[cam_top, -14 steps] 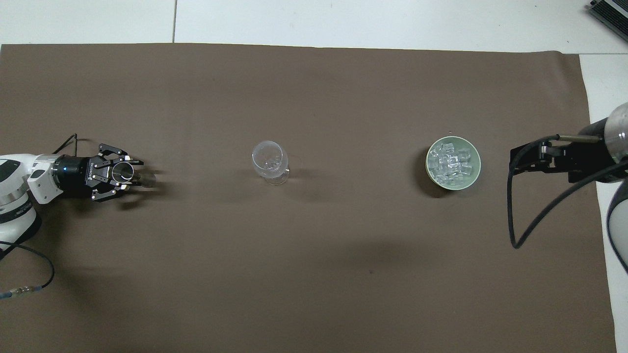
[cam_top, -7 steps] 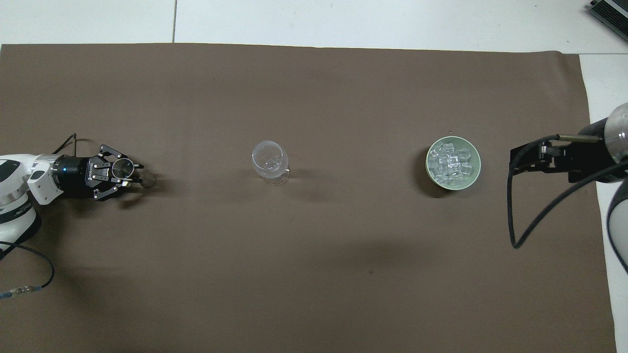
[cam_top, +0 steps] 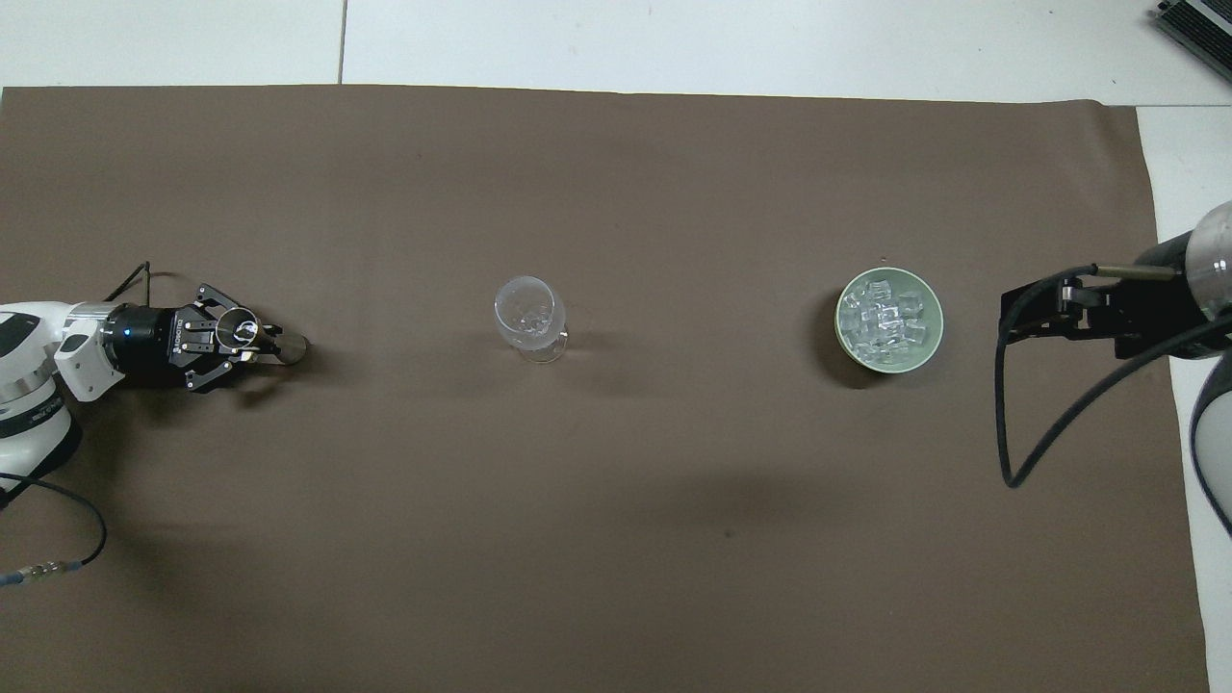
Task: Pour wine and add ice with both arms
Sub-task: 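Lift the metal cup off the table with the left gripper, then carry the metal cup over the clear wine glass with the left gripper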
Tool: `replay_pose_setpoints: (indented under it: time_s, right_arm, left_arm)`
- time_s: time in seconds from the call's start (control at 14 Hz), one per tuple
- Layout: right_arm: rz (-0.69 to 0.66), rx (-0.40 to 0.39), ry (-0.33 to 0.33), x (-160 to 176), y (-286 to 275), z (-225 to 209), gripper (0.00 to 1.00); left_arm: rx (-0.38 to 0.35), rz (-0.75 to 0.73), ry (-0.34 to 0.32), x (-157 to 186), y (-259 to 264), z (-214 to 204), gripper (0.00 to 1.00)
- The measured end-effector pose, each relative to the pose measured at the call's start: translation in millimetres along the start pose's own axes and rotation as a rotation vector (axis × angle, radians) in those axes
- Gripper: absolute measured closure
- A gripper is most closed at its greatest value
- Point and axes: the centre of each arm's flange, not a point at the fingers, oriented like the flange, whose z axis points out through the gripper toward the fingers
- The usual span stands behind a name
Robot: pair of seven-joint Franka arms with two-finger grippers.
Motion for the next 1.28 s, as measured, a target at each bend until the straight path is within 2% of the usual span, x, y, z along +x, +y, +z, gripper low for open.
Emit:
replay_pose_setpoints:
  time_s: [0.57,0.93,1.14,1.28]
  right_arm:
    - [0.0,0.0,0.0,0.0,0.0,0.0,0.0]
    - [0.0,0.0,0.0,0.0,0.0,0.0,0.0]
    - [0.0,0.0,0.0,0.0,0.0,0.0,0.0]
    - [0.0,0.0,0.0,0.0,0.0,0.0,0.0]
  left_arm:
    - [-0.083,0.062,-0.092,75.5,-34.9,59.5,0.79]
    - [-0.092,0.076,-0.185,119.7,-52.2,100.5,0.79]
    - [-0.099,0.069,-0.202,141.9,-58.9,140.5,0.79]
    - [-0.088,0.054,-0.21,143.9,-54.5,160.3,0.79]
